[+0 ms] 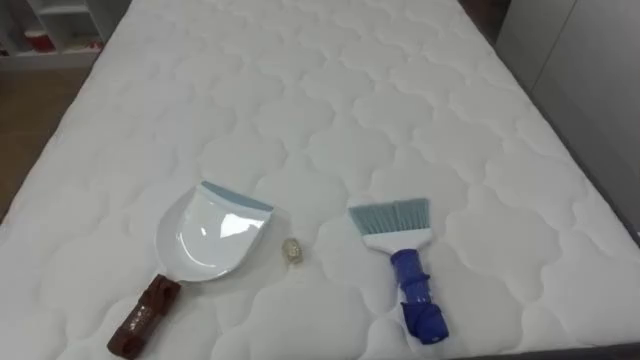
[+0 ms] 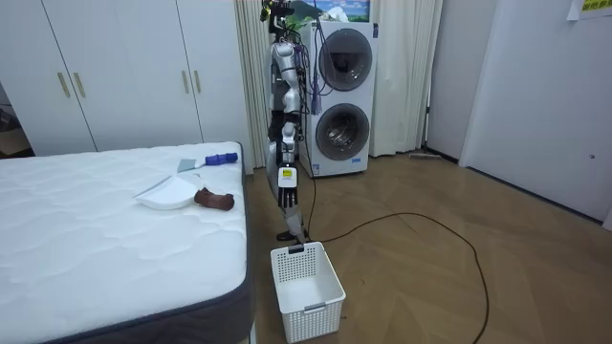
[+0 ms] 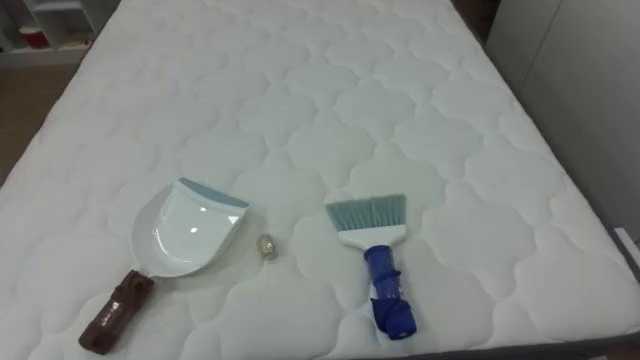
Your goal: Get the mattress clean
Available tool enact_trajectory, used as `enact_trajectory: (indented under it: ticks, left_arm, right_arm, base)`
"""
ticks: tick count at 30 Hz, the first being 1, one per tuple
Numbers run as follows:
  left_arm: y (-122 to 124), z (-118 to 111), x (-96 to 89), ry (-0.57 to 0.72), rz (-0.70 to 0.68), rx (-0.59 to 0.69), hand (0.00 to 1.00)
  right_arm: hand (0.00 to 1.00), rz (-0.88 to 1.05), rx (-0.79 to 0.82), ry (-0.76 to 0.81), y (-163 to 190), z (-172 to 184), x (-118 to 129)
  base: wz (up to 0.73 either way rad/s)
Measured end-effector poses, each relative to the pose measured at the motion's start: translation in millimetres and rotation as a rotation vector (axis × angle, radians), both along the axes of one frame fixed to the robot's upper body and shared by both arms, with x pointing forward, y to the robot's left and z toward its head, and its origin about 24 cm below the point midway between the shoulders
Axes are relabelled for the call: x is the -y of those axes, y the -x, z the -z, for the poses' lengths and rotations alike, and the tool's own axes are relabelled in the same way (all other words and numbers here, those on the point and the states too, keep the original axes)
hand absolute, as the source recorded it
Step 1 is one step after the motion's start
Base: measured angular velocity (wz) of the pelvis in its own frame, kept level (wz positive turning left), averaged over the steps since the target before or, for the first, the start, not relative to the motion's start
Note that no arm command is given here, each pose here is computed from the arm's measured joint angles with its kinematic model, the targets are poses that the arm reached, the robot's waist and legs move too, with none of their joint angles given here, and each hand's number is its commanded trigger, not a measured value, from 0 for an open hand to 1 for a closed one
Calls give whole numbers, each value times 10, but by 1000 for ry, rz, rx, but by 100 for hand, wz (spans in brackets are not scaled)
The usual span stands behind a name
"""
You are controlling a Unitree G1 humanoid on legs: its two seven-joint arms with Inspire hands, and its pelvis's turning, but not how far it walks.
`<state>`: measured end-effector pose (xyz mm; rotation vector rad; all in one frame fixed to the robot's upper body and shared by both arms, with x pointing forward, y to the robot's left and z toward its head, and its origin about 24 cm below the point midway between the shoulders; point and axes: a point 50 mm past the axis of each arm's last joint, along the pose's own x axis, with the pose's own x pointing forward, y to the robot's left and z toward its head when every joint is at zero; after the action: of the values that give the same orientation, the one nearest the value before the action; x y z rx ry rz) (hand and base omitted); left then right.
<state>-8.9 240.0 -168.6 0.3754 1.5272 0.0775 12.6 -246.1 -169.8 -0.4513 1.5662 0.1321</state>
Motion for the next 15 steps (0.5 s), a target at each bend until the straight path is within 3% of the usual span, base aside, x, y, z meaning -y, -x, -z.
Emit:
enact_trajectory:
  ticks: [15]
  left_arm:
    - [-85, -16, -34, -65, 9, 41, 0]
  right_arm:
    - [0, 16, 53, 41, -93, -7, 12]
  base:
    - [0]
